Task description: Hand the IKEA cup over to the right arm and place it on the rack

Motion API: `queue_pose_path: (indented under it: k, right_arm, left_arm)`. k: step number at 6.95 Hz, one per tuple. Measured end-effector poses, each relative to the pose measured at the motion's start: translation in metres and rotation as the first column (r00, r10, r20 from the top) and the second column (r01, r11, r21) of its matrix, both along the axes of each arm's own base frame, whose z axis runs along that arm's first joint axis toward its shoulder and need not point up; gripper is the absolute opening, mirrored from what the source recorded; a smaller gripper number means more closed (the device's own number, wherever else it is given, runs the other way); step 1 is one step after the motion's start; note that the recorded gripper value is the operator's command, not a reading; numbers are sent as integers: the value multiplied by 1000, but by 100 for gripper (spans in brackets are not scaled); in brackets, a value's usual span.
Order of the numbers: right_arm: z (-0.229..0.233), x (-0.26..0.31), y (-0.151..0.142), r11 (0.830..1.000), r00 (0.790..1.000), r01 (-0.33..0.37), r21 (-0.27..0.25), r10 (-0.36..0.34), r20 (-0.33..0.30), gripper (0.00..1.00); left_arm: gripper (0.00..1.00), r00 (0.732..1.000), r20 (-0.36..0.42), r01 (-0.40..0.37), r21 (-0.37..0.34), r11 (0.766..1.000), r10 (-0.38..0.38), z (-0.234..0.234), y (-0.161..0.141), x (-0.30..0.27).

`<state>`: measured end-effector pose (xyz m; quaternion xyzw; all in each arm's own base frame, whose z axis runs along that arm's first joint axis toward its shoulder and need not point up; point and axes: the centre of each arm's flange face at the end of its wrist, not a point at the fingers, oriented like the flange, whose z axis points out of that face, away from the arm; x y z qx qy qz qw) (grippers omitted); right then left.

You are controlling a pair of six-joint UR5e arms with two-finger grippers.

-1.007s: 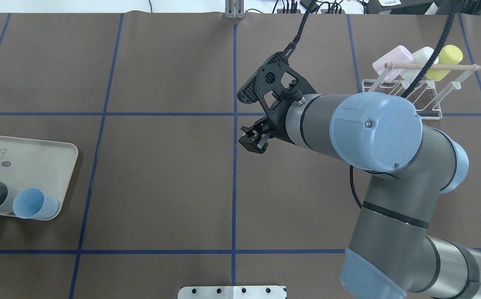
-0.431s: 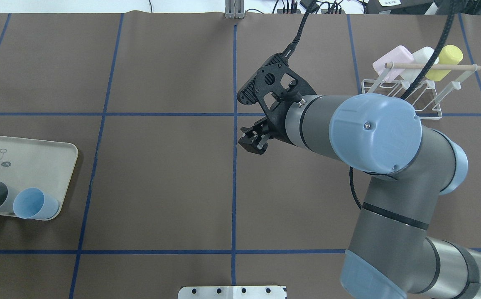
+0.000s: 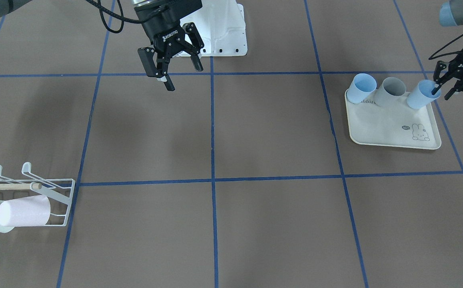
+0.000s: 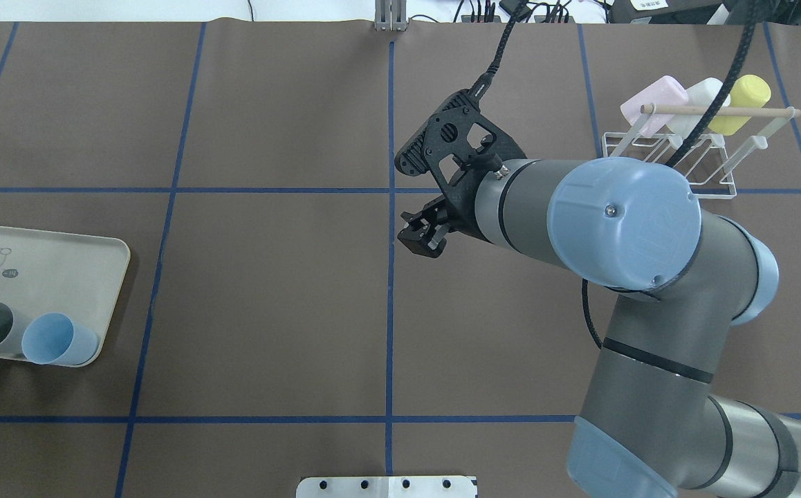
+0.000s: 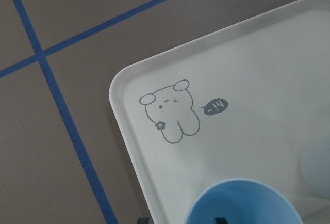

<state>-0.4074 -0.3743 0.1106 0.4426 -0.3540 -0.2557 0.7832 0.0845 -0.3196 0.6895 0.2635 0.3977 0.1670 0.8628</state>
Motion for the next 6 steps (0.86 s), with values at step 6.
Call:
queue_pose_path:
  k: [6]
  right_arm:
    - [2, -2, 0, 1000, 1000, -22, 8, 22, -10, 100]
  left_arm:
    - [0, 999, -26, -28, 33, 999, 29, -11, -12, 12]
